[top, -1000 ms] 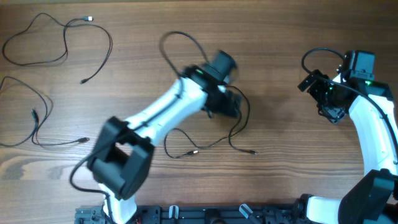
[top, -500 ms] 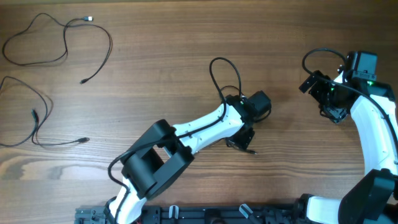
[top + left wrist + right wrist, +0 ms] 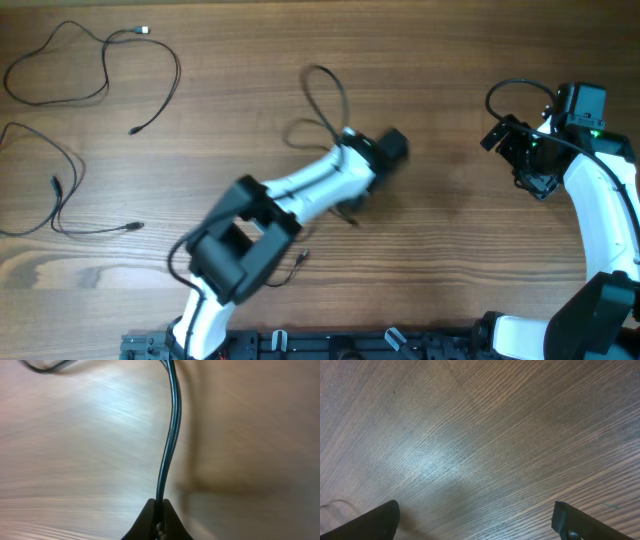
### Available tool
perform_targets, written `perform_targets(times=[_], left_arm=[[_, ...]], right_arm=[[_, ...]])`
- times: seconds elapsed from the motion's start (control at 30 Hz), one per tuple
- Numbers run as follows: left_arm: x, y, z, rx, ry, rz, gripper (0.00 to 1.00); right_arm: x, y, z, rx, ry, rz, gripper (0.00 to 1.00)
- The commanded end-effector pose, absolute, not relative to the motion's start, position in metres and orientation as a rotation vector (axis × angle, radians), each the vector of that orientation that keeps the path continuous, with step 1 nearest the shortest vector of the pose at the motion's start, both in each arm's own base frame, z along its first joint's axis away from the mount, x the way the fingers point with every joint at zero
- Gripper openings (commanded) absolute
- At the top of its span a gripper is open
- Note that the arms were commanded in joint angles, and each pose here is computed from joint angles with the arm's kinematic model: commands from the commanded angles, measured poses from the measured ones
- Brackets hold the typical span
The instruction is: Untangle cables
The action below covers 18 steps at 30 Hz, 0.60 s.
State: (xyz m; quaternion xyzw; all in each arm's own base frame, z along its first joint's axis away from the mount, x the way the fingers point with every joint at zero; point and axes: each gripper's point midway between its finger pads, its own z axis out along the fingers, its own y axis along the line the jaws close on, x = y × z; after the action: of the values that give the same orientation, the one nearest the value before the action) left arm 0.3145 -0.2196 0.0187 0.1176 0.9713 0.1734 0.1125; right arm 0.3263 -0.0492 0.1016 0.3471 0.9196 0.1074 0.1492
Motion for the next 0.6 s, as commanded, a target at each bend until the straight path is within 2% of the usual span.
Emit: perform_targets(times=[0.0, 0.17, 0.23, 0.3, 0.4, 0.43, 0.5, 0.57], left_arm=[[0.377, -0.152, 0.083, 0.11, 2.665, 0.569, 0.04], [0.444, -0.086, 0.105, 0.535, 2.546, 0.722, 0.04], [0.477, -0.055, 0.136, 0.408, 2.393, 0.843, 0.04], [0.514, -0.034, 0.196, 0.296, 2.152, 0.927, 0.04], [0.538, -0.036, 0.266, 0.218, 1.911, 0.879, 0.04], [0.54, -0.04, 0.276, 0.213, 1.878, 0.841, 0.04], [0.54, -0.05, 0.272, 0.27, 1.896, 0.769, 0.04], [0.528, -0.057, 0.231, 0.391, 2.049, 0.714, 0.04]], right_arm=[[0.329, -0.05, 0.107, 0.977, 2.634, 0.31, 1.0], [0.329, -0.05, 0.107, 0.979, 2.633, 0.311, 1.0], [0.329, -0.05, 0.107, 0.979, 2.633, 0.311, 1.0], [0.329, -0.05, 0.107, 0.98, 2.632, 0.311, 1.0], [0.33, -0.051, 0.108, 0.979, 2.627, 0.311, 1.0], [0.331, -0.051, 0.108, 0.978, 2.626, 0.312, 1.0], [0.332, -0.051, 0.108, 0.976, 2.622, 0.312, 1.0], [0.333, -0.051, 0.109, 0.973, 2.616, 0.312, 1.0]])
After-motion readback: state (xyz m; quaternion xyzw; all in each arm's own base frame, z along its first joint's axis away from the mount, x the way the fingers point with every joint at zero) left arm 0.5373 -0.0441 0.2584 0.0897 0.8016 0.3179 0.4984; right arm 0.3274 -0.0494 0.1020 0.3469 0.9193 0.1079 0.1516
